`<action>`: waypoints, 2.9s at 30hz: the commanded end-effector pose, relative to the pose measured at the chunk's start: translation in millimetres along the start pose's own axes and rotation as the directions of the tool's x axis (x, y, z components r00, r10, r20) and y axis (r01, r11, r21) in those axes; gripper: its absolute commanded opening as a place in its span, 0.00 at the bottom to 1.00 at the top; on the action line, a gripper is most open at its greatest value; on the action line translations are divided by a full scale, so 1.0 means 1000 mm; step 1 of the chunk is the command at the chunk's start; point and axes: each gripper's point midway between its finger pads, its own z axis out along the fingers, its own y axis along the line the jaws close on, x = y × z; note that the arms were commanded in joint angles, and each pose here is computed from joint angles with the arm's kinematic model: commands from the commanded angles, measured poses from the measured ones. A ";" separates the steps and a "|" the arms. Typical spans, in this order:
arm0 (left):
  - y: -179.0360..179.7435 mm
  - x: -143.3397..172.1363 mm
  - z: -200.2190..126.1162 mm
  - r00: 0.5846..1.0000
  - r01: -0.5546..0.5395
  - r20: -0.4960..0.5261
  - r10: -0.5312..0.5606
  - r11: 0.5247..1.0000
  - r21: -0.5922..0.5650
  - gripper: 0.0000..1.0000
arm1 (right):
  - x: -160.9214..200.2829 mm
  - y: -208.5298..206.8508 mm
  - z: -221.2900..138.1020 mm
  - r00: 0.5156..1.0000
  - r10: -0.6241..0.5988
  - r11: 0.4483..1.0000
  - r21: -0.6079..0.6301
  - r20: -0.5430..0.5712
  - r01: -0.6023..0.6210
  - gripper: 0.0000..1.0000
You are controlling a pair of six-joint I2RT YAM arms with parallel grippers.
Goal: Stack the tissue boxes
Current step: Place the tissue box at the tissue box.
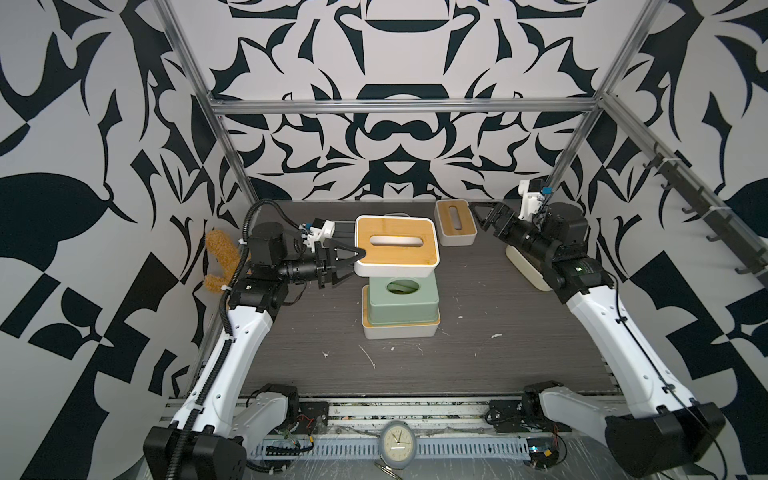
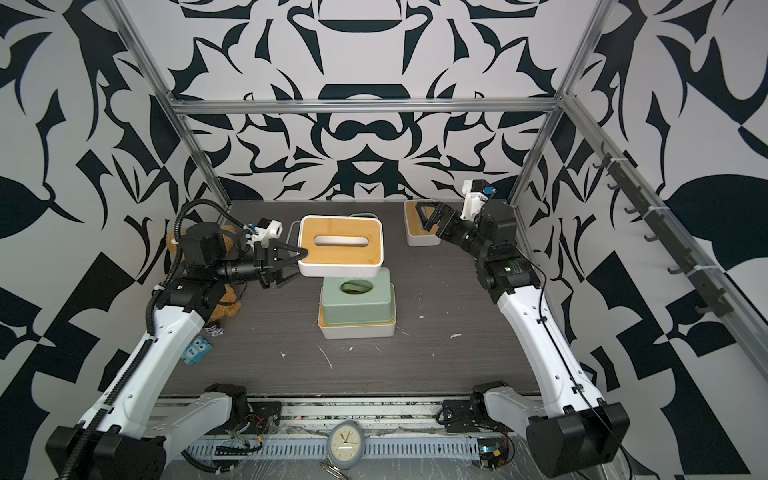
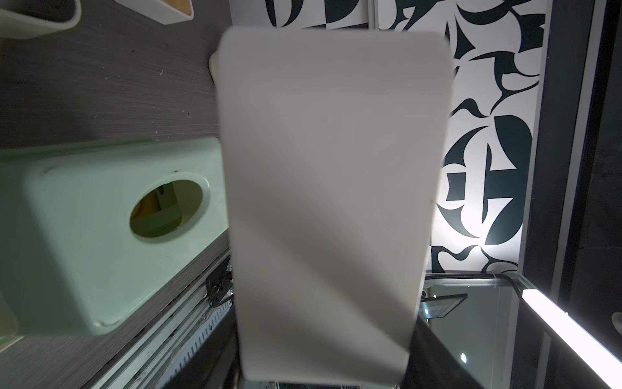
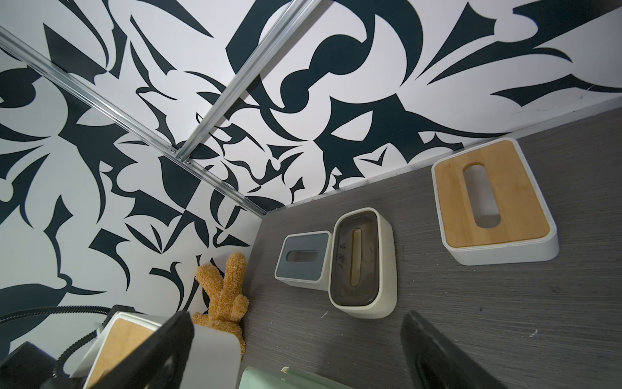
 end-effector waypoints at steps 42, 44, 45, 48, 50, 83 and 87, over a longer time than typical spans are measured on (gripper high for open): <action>0.071 0.026 0.029 0.982 0.178 -0.036 -0.183 0.979 -0.102 0.48 | 0.066 0.000 0.012 0.984 0.072 0.991 -0.098 -0.162 -0.089 0.99; 0.072 0.027 0.029 0.983 0.178 -0.030 -0.181 0.979 -0.104 0.53 | 0.068 0.002 0.013 0.983 0.076 0.990 -0.106 -0.168 -0.095 0.99; 0.073 0.027 0.028 0.983 0.178 -0.028 -0.182 0.978 -0.105 0.56 | 0.068 0.004 0.013 0.983 0.076 0.989 -0.113 -0.168 -0.096 0.99; 0.077 0.028 0.028 0.982 0.186 -0.022 -0.190 0.976 -0.112 0.63 | 0.072 0.004 0.013 0.981 0.080 0.989 -0.111 -0.177 -0.101 0.99; 0.081 0.029 0.028 0.980 0.193 -0.018 -0.196 0.974 -0.117 0.66 | 0.073 0.004 0.013 0.980 0.080 0.988 -0.114 -0.180 -0.101 0.99; 0.105 0.030 0.021 0.988 0.150 0.017 -0.152 0.945 -0.291 0.91 | 0.086 0.001 0.012 0.980 0.067 0.992 -0.096 -0.188 -0.087 0.99; 0.106 0.028 0.020 0.989 0.144 0.019 -0.145 0.940 -0.310 0.91 | 0.085 0.001 0.011 0.981 0.064 0.992 -0.095 -0.184 -0.083 0.99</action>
